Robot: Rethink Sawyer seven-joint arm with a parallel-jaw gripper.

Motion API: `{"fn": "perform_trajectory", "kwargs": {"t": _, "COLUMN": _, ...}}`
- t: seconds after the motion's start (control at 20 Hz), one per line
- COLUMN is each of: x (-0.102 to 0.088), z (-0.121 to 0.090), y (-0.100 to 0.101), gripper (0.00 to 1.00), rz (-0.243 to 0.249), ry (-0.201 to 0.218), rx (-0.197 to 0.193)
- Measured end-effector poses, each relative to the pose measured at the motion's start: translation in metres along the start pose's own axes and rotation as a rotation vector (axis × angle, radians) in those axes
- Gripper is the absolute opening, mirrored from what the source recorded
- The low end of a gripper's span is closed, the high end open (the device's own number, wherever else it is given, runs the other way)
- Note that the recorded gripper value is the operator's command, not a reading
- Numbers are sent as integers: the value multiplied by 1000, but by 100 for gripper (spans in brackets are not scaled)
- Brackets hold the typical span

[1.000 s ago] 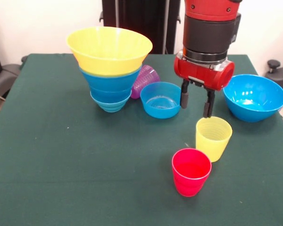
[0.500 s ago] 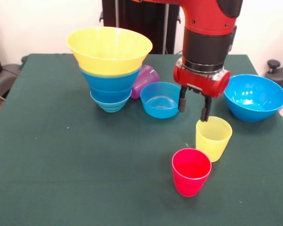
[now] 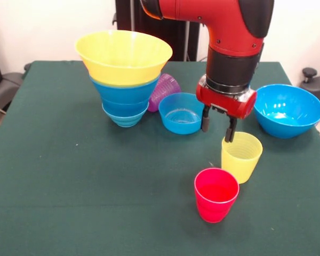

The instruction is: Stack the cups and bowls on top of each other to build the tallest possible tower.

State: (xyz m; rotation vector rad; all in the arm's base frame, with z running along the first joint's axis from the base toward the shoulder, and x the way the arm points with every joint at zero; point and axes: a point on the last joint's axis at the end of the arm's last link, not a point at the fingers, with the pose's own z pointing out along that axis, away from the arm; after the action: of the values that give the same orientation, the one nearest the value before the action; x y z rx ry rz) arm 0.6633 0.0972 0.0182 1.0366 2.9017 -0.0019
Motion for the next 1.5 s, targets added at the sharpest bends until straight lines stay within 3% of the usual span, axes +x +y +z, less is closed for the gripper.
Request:
{"fn": "perform_trajectory", "kwargs": {"t": 0.7, "x": 5, "z": 4, "y": 2, "gripper": 100, "rz": -15, "ry": 7, "rx": -1}}
{"fn": "perform_trajectory", "kwargs": {"t": 1.5, "x": 25, "z": 50, "y": 2, "gripper": 100, "rz": -37, "ry": 49, "rx": 32}}
